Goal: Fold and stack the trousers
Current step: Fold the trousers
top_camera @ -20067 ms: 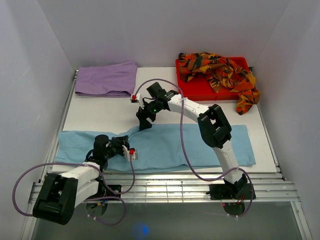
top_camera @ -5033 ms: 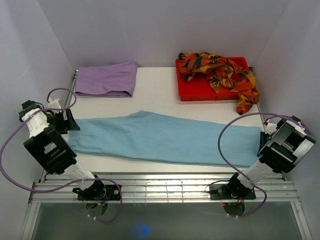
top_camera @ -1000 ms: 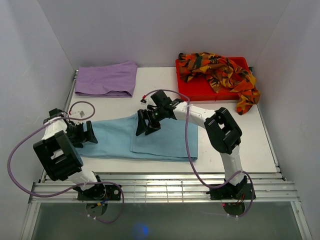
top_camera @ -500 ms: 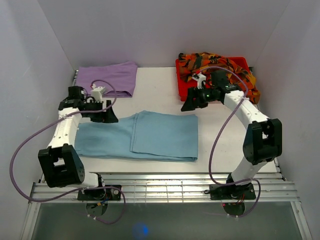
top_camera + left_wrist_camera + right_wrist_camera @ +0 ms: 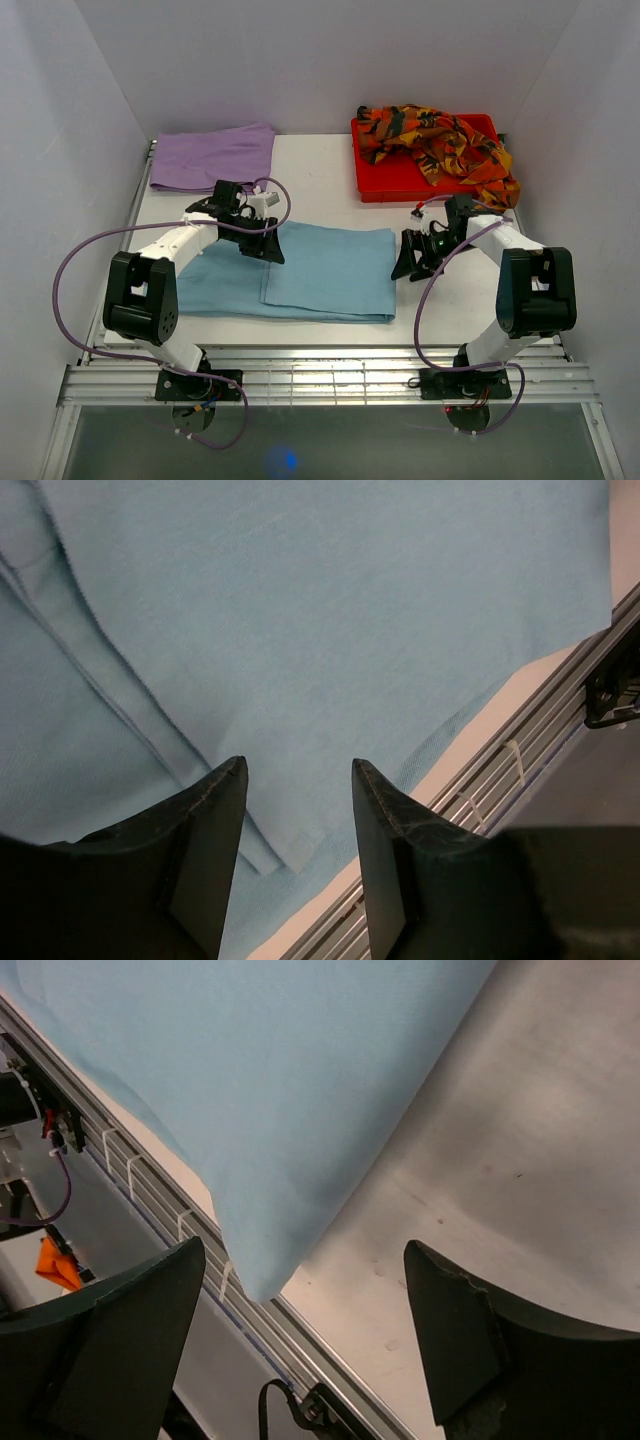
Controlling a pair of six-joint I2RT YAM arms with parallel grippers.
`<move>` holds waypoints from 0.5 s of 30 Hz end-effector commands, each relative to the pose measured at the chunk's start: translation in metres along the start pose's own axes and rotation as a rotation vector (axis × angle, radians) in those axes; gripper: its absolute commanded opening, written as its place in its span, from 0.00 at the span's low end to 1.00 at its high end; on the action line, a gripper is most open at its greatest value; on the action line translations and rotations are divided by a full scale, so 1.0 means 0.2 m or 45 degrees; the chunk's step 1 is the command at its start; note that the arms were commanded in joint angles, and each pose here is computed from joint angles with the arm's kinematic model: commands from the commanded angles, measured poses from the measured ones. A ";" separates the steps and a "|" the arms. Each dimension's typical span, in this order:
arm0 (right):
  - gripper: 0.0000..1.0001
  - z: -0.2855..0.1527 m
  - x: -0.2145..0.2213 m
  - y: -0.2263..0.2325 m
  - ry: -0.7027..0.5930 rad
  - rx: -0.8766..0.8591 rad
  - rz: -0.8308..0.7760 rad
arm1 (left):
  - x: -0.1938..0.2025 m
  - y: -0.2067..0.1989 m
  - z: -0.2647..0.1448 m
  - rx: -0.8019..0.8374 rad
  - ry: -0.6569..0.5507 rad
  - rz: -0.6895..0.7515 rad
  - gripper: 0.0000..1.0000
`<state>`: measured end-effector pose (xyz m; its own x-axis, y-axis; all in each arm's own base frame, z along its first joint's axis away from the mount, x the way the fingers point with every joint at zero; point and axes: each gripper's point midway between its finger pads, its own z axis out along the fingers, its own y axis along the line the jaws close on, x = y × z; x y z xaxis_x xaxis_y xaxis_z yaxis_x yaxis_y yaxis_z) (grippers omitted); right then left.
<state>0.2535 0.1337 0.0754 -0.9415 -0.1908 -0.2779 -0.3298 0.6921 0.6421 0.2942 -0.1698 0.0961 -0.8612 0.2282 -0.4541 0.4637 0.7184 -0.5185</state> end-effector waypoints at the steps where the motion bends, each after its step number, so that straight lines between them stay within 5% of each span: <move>1: 0.86 0.04 0.13 0.07 0.030 -0.096 0.092 | 0.02 -0.04 0.06 0.040 0.002 -0.057 0.56; 9: 0.79 0.20 0.30 0.15 0.180 -0.200 0.133 | 0.22 0.05 0.20 -0.014 0.144 -0.266 0.44; 14: 0.49 0.24 0.37 0.12 0.276 -0.174 0.124 | 0.28 0.13 0.24 -0.100 0.204 -0.310 0.37; 15: 0.44 0.24 0.39 0.09 0.298 -0.134 0.134 | 0.28 0.15 0.25 -0.116 0.213 -0.313 0.29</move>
<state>0.1807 0.1699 0.0383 -0.9617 -0.2669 -0.0631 -0.2225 0.6246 0.7486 0.2648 -0.1760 0.0302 -0.9677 0.1471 -0.2048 0.2415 0.7740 -0.5853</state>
